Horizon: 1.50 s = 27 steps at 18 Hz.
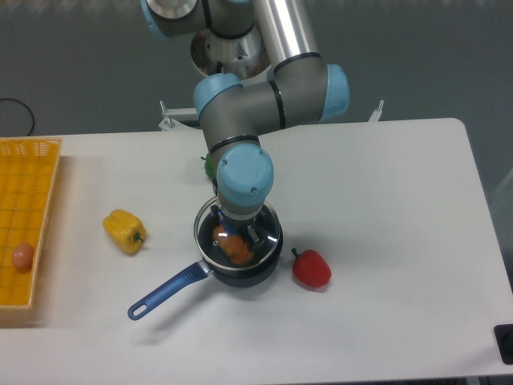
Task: Close the pot lid
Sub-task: 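Lower the glass lid onto the saucepan rim, then hold the lid seated on the saucepan and adjust its position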
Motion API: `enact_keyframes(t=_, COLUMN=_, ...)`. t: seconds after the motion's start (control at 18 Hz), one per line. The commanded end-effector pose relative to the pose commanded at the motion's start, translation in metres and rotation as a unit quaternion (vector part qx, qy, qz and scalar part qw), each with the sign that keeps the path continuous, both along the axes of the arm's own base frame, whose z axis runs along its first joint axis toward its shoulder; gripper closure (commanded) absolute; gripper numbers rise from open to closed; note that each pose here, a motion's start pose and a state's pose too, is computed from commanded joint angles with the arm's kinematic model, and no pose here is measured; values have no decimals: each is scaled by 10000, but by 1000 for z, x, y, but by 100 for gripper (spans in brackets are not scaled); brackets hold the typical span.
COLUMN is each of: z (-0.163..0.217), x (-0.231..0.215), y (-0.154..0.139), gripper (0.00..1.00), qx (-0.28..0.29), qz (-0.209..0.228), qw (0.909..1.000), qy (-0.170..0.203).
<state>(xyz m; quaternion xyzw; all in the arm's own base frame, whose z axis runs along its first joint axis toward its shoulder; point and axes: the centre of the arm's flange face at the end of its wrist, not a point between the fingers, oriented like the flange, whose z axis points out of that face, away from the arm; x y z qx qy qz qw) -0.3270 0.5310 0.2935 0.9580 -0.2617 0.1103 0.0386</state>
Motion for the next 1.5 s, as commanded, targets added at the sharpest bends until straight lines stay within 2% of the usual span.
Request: enact_keyframes(t=1.5, z=-11, x=-3, y=5, gripper=36, qx=-61, qz=106, qw=9999, qy=-33)
